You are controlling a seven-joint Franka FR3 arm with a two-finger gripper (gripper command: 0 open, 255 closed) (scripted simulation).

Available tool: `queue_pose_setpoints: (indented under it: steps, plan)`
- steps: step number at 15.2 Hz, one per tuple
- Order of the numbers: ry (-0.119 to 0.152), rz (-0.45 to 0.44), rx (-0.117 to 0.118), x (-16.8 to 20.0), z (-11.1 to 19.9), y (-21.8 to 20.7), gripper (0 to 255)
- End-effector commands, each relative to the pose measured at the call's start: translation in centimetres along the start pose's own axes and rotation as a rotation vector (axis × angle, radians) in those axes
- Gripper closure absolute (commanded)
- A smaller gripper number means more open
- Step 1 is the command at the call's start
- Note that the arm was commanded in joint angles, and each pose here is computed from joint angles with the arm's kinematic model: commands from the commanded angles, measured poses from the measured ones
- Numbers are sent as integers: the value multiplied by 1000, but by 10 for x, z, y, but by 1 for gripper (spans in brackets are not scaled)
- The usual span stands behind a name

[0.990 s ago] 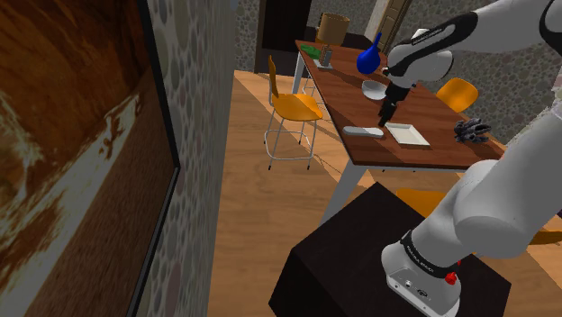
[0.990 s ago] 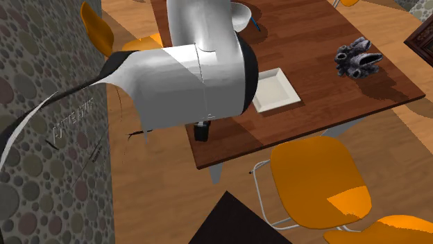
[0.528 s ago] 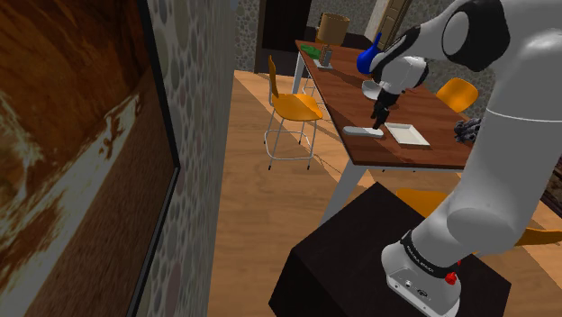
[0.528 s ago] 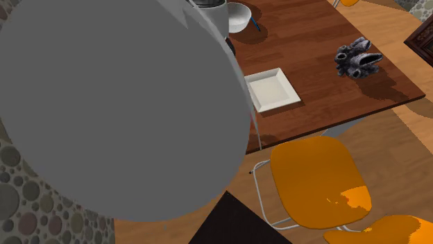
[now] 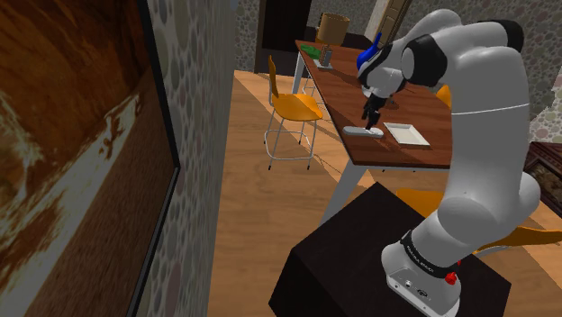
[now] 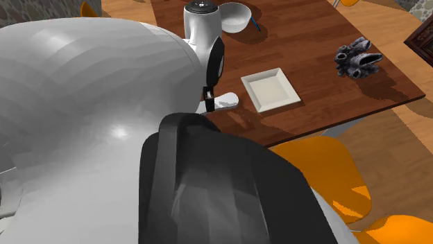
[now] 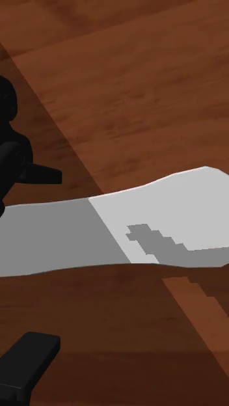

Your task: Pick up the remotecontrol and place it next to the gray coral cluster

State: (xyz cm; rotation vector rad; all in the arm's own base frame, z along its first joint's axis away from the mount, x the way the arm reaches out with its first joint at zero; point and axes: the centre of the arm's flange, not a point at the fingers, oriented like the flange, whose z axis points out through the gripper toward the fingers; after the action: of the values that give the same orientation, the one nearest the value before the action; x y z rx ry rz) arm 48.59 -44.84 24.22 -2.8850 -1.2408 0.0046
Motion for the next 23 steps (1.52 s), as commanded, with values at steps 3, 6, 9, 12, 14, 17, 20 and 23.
queue_pose_setpoints:
  steps: [3,6,9,12,14,17,20,23]
  plan:
    - [1,-13,0,0,21,7,0]
    - [1,-13,0,1,37,7,0]
    - [1,-13,0,1,46,7,0]
    - [1,-13,0,1,46,7,0]
    - [1,-13,0,1,46,7,0]
    - [1,-13,0,1,45,7,255]
    - [1,-13,0,1,46,7,255]
    - [1,-13,0,1,46,7,255]
